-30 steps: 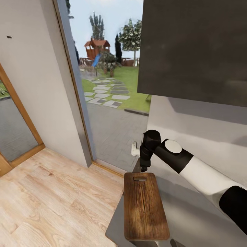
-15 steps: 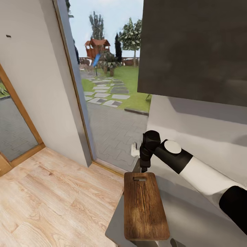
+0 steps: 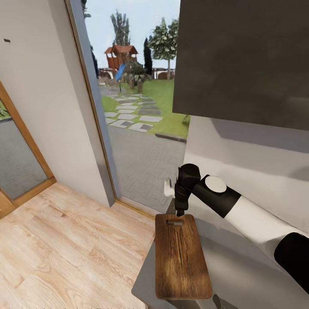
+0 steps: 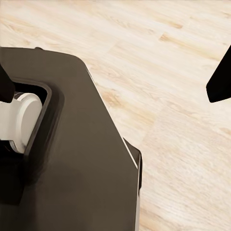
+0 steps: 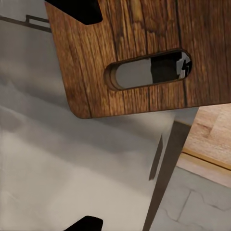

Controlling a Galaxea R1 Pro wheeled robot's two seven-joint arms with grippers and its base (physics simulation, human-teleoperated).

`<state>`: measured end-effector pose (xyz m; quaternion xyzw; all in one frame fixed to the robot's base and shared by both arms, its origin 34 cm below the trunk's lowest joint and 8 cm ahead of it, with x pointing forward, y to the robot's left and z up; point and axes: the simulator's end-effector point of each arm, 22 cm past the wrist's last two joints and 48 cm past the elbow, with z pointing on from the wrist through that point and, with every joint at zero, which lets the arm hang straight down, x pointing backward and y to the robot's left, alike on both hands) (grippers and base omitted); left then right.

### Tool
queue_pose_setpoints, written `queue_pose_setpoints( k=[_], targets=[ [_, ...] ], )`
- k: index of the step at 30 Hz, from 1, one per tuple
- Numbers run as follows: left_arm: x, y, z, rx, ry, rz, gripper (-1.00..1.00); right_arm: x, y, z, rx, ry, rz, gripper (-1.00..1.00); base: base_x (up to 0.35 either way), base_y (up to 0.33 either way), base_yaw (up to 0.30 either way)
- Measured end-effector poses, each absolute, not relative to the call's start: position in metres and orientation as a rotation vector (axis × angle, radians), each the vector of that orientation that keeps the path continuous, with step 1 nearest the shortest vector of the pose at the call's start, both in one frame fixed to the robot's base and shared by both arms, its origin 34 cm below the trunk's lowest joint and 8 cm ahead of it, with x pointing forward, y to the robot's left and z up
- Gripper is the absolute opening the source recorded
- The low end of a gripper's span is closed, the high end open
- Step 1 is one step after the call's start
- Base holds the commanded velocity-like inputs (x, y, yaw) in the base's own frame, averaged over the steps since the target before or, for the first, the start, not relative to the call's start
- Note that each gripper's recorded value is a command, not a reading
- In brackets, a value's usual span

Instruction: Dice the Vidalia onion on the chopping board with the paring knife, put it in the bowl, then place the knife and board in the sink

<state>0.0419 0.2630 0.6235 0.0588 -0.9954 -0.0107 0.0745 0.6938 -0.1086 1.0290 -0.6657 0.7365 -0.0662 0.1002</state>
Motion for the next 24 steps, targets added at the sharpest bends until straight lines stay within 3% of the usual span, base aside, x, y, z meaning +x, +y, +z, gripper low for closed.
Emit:
queue_pose_setpoints(
  k=[24],
  targets=[
    [0.031,0.263,0.626,0.174,-2.957,-0.034,1.0,0.694,-0.109,1.012,-1.981,2.196,-0.166,1.0,0.0,0.0,0.0]
  ],
)
